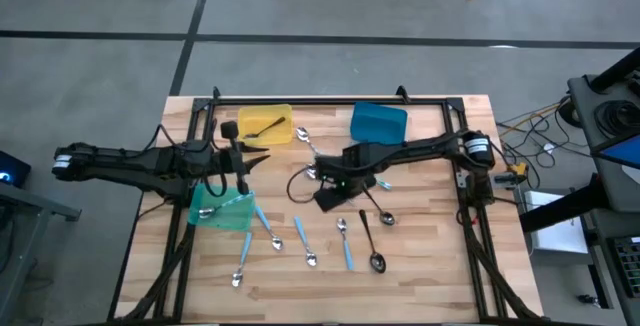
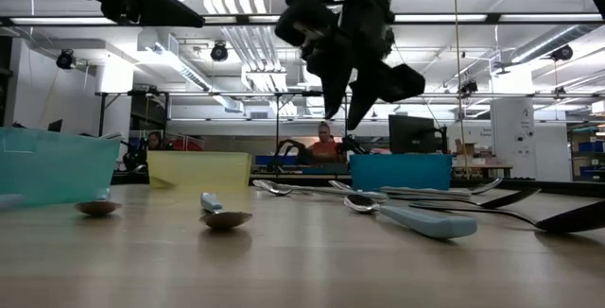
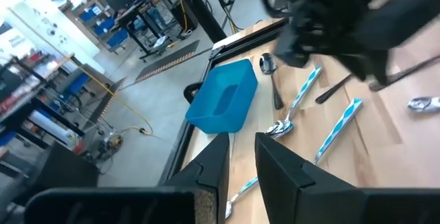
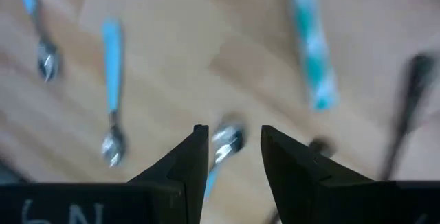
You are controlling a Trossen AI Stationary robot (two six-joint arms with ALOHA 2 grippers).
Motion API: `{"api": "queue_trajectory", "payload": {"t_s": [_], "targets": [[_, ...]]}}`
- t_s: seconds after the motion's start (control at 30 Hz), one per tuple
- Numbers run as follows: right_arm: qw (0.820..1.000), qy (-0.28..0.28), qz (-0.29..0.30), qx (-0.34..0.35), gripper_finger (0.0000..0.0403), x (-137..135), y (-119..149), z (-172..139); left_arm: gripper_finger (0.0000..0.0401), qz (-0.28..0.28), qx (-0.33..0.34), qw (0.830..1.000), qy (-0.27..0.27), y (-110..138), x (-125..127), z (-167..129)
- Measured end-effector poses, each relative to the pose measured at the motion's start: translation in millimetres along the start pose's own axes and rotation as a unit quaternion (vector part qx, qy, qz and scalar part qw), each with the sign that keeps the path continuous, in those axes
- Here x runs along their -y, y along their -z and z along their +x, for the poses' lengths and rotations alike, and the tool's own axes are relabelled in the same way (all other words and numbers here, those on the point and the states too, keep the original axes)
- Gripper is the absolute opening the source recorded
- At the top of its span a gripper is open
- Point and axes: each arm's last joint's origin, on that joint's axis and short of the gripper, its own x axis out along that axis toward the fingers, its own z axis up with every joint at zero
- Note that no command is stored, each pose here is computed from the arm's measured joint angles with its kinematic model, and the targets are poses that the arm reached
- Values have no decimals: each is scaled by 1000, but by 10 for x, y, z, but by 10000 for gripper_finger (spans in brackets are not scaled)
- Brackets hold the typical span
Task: Sort silverware by color (type)
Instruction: Put the blue spoon into the blue bin
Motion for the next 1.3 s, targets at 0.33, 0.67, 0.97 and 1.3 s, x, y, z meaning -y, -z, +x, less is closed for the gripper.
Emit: {"api": "queue_trajectory", "payload": {"t_s": [0.33,0.67,0.97,1.3], "targets": [[994,2,52,-95,123,-266,509,275,52,-100,-9,995,9,16,20,16],[992,58,64,-87,123,-329,767,630,52,-189,-10,980,68,17,91,86],[994,91,53,-19,123,-315,777,730,52,-212,-48,971,95,59,230,227],[993,114,40,-3,123,-296,785,907,52,-216,-28,972,92,20,245,282]]}}
